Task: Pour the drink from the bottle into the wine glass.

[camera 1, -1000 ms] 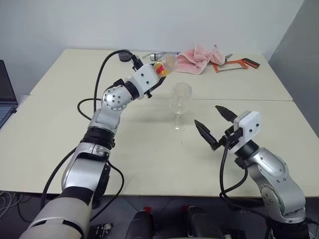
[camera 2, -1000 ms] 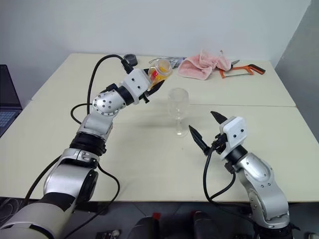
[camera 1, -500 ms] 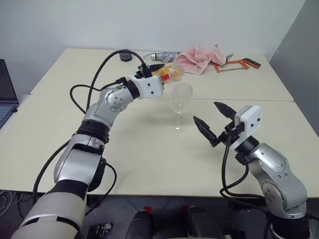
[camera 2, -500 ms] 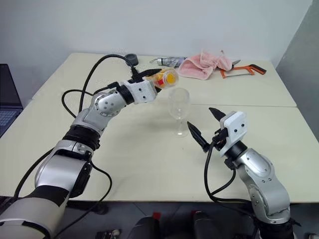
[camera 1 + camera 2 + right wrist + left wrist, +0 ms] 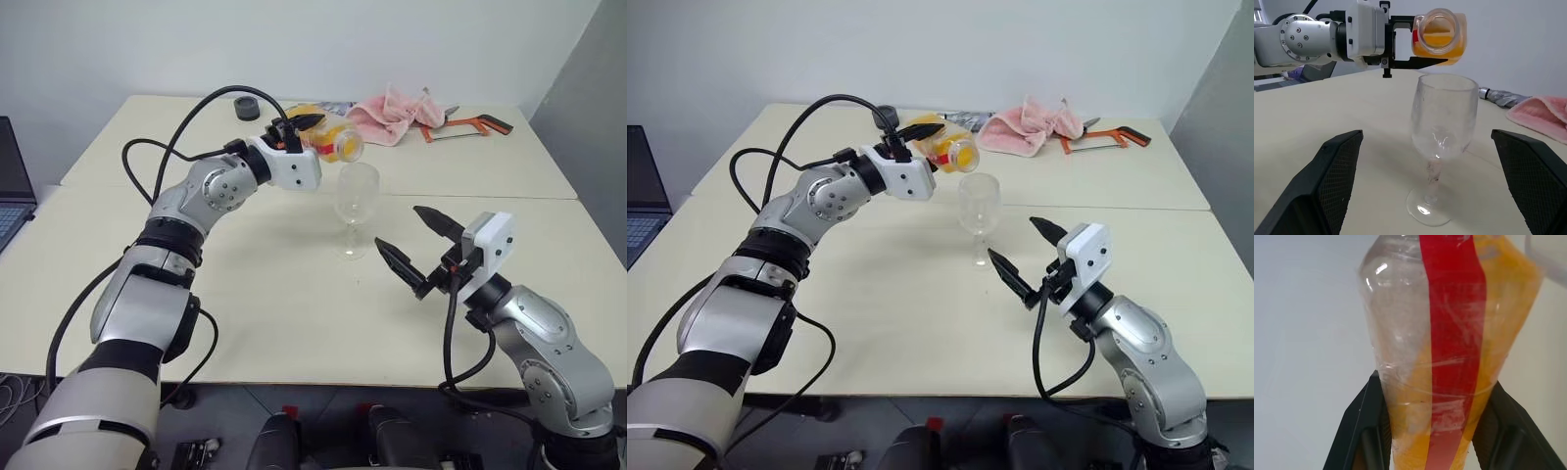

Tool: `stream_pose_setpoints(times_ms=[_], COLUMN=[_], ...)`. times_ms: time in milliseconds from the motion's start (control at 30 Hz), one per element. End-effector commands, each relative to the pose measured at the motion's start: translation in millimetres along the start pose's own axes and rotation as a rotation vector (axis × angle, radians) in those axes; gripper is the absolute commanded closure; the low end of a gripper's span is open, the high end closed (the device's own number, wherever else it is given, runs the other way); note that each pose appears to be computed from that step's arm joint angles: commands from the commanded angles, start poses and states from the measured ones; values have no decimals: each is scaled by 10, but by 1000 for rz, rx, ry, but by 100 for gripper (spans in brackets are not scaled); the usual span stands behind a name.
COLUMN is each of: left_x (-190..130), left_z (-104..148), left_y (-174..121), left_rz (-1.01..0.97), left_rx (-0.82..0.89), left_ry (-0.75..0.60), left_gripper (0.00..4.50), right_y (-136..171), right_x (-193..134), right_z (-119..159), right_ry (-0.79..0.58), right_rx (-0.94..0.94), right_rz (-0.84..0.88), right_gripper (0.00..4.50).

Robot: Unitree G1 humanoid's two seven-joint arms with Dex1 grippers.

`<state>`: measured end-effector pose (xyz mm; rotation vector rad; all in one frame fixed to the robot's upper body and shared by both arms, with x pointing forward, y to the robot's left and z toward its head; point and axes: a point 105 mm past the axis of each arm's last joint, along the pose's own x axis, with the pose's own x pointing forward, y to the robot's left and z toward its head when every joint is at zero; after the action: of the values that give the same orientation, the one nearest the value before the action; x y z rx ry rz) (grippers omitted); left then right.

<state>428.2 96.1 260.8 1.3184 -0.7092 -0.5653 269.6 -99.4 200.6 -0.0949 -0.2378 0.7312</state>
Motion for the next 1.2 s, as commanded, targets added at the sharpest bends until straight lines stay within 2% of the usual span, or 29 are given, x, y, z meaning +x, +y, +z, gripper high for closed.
stream_pose_setpoints(times_ms=[33, 633, 1200], left_x=[23, 22, 25], left_z=[73, 75, -18], left_y=[306, 435, 485], left_rz=[75, 104, 149], left_rx=[100, 236, 245], left_ry=[-33, -40, 16], left_gripper=[279, 279, 279], right_y=[39, 32, 50], right_x=[-33, -54, -61], right_z=[129, 116, 137], right_ry=[-39, -30, -29], right_rx=[-31, -28, -17], right_rz=[11, 3, 5], right_gripper=[0, 0, 0])
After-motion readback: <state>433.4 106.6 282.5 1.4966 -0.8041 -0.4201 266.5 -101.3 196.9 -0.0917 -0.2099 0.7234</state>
